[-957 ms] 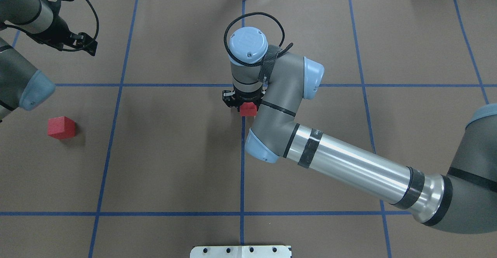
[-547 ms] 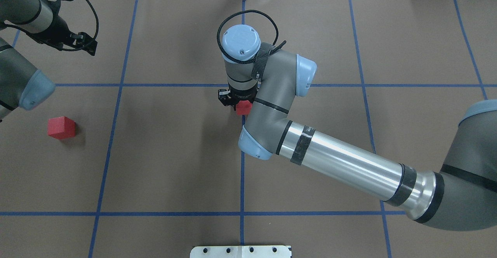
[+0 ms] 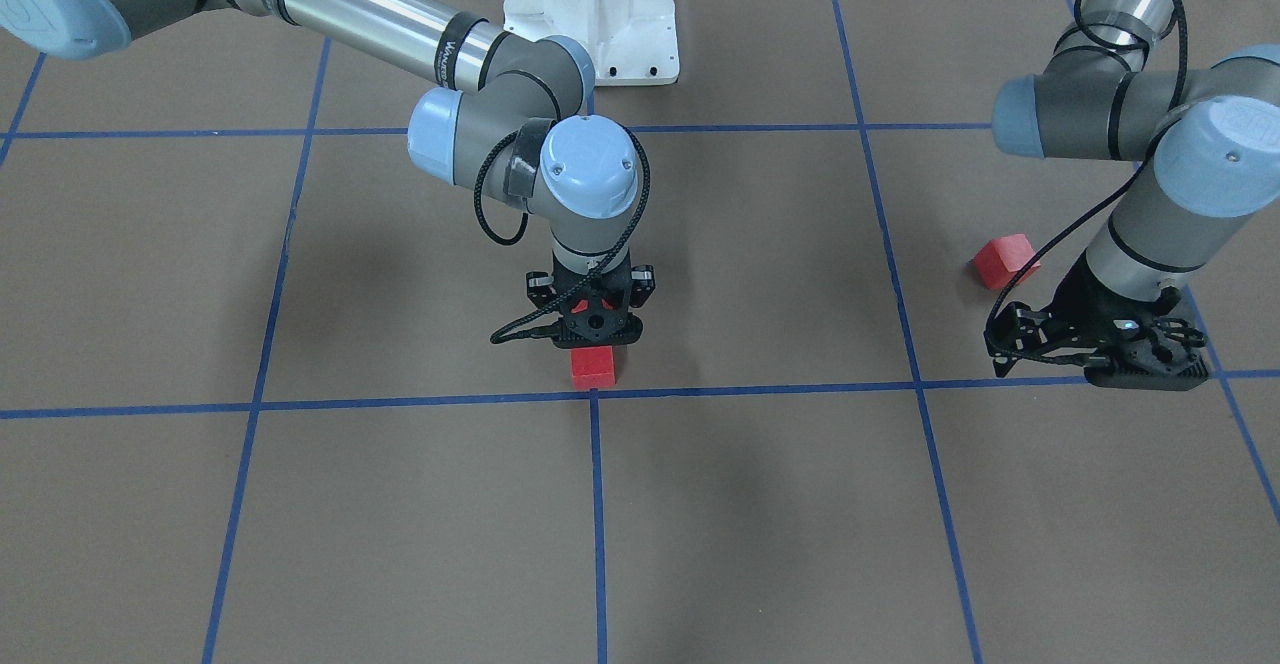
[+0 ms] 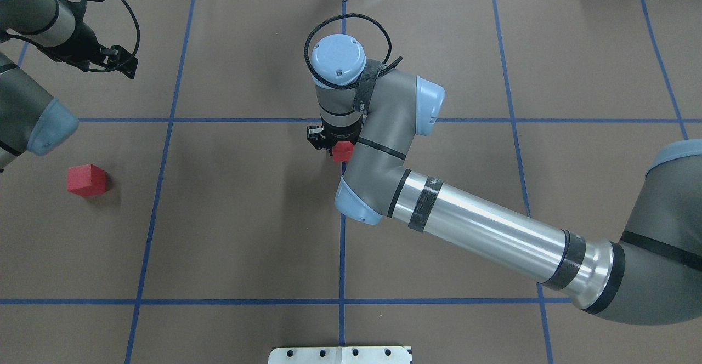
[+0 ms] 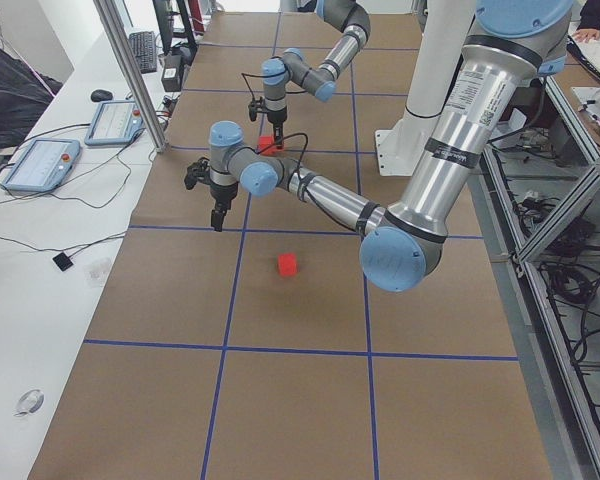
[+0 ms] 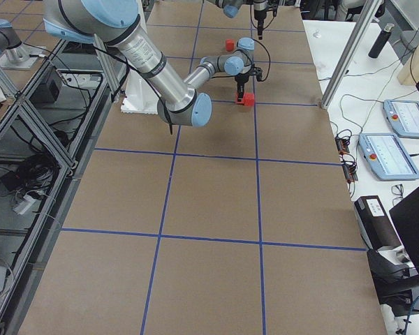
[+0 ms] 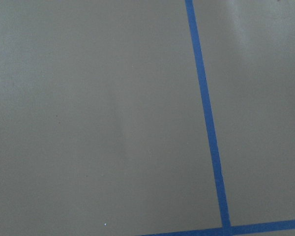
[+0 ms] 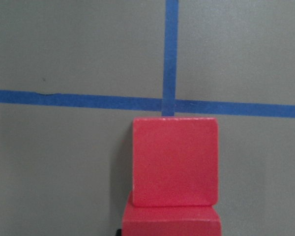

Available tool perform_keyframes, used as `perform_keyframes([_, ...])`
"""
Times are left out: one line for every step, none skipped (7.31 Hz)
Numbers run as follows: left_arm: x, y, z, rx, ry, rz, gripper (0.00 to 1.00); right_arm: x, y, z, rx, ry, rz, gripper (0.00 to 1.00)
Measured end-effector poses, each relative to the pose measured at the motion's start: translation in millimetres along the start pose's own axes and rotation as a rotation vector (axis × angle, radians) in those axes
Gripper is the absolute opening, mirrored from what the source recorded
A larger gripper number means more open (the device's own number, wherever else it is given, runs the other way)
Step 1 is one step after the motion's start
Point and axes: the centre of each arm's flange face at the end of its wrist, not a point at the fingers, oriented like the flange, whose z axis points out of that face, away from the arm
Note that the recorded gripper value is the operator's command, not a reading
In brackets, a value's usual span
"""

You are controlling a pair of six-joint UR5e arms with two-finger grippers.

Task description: Form red blocks into L shape at center

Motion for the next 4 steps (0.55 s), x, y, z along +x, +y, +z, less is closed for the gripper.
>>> perform_keyframes([0.1, -0.1, -0.1, 0.0, 0.0, 0.0, 0.99, 1.0, -0.7, 1.1, 0.0, 0.002, 0.001, 0.19])
perform_keyframes([0.2, 0.0, 0.0, 0.0, 0.0, 0.0, 0.99, 1.5, -1.2, 1.7, 0.0, 0.003, 0.002, 0.25])
perform_keyframes([0.2, -0.1, 0.0, 0.0, 0.0, -0.001, 0.99, 1.6, -1.3, 1.8, 0.0, 0.004, 0.002, 0.35])
perform_keyframes([0.2, -0.1, 0.0, 0.0, 0.0, -0.001, 0.99, 1.9, -1.4, 2.3, 0.001, 0.003, 0.001, 0.42])
